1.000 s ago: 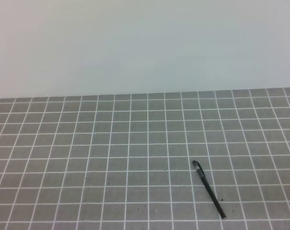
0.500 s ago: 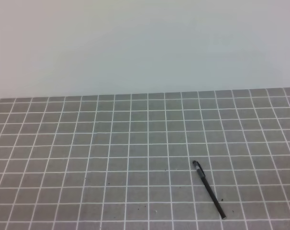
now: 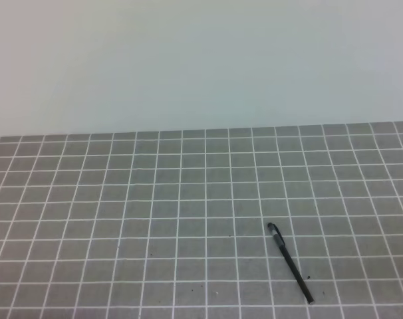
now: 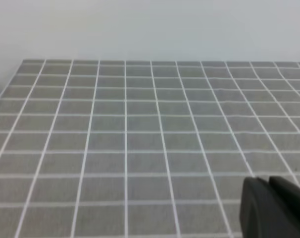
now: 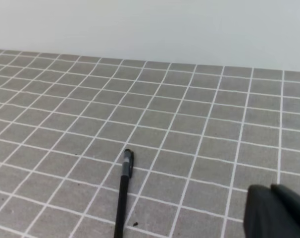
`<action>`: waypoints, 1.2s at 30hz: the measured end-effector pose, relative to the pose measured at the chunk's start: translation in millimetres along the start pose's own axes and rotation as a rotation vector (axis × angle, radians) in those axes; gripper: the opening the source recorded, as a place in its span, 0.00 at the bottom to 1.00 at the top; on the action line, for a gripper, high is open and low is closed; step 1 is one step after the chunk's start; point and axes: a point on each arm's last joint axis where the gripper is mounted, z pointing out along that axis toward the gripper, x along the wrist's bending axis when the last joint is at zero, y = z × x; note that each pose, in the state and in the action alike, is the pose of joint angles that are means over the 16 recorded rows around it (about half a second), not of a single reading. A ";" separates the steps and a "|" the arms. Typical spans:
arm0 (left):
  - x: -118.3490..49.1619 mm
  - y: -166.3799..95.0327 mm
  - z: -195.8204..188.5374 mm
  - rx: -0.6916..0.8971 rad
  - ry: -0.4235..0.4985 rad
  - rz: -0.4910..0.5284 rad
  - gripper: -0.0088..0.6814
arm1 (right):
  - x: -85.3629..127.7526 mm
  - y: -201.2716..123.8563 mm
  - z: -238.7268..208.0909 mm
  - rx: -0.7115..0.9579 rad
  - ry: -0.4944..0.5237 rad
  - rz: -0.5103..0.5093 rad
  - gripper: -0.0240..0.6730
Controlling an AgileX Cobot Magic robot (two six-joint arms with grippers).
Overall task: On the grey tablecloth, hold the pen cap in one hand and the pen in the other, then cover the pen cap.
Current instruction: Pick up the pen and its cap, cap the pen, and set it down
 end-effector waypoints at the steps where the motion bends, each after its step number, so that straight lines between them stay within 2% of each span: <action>1: 0.3 -1.4 0.3 0.006 0.003 -0.001 0.01 | 0.0 0.0 0.0 0.000 0.000 0.001 0.05; 27: 0.2 -4.3 0.7 0.021 0.006 -0.004 0.01 | -0.4 0.9 -2.1 -0.012 -0.002 0.007 0.05; 36: 0.2 -4.1 0.7 0.019 0.005 0.005 0.01 | -10.4 -6.6 -19.6 -0.036 -0.093 0.046 0.05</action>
